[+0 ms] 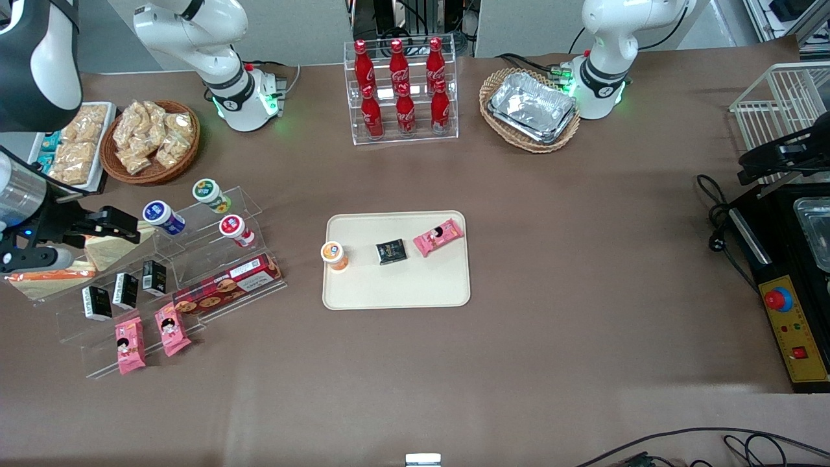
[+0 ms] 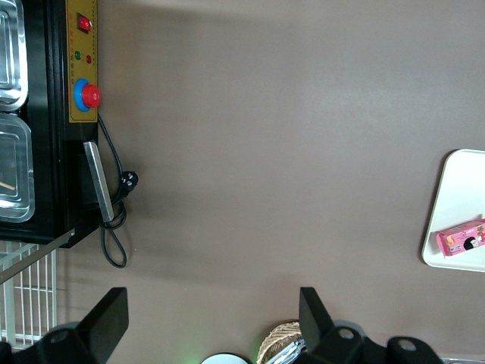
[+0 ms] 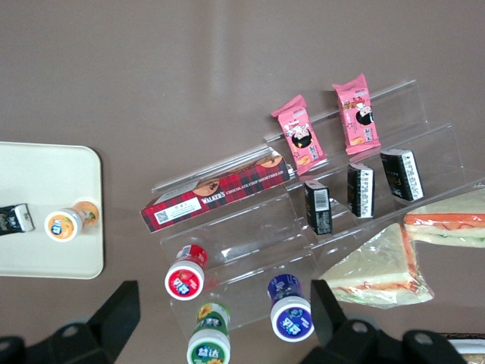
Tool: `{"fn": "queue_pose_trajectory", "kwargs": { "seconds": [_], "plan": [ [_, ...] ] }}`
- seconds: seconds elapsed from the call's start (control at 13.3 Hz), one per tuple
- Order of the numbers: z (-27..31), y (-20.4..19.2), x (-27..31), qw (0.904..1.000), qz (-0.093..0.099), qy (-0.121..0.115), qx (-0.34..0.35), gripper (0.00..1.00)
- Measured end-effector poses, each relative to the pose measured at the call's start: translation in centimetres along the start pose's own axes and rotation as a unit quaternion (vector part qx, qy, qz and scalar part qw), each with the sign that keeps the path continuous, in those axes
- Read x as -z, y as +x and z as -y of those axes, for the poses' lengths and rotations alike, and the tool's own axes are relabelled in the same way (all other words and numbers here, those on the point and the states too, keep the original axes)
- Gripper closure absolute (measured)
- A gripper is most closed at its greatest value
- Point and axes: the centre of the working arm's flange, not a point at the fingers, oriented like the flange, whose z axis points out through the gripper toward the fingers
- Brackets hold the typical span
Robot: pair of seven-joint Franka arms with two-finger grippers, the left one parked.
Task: Place sandwich on tray
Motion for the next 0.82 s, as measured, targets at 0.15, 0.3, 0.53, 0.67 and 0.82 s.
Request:
{"fn": "queue_pose_trajectory", "kwargs": {
  "seconds": [0.15, 0.3, 0.53, 0.67, 0.82],
  "plan": [
    [0.0, 0.1, -0.2, 1.0, 0.002, 0.0, -0.002, 0.0],
    [-0.2, 0.2, -0.4, 1.0, 0.003, 0.0, -0.004, 0.0],
    [-1.0, 0.1, -0.2, 1.0, 0.003, 0.0, -0.006, 0.0],
    [-1.6, 0.0, -0.3, 0.9998, 0.008, 0.0, 0.017, 0.0],
    [-3.7, -0.1, 0.0, 0.9991, 0.005, 0.002, 0.042, 0.0]
  ]
}}
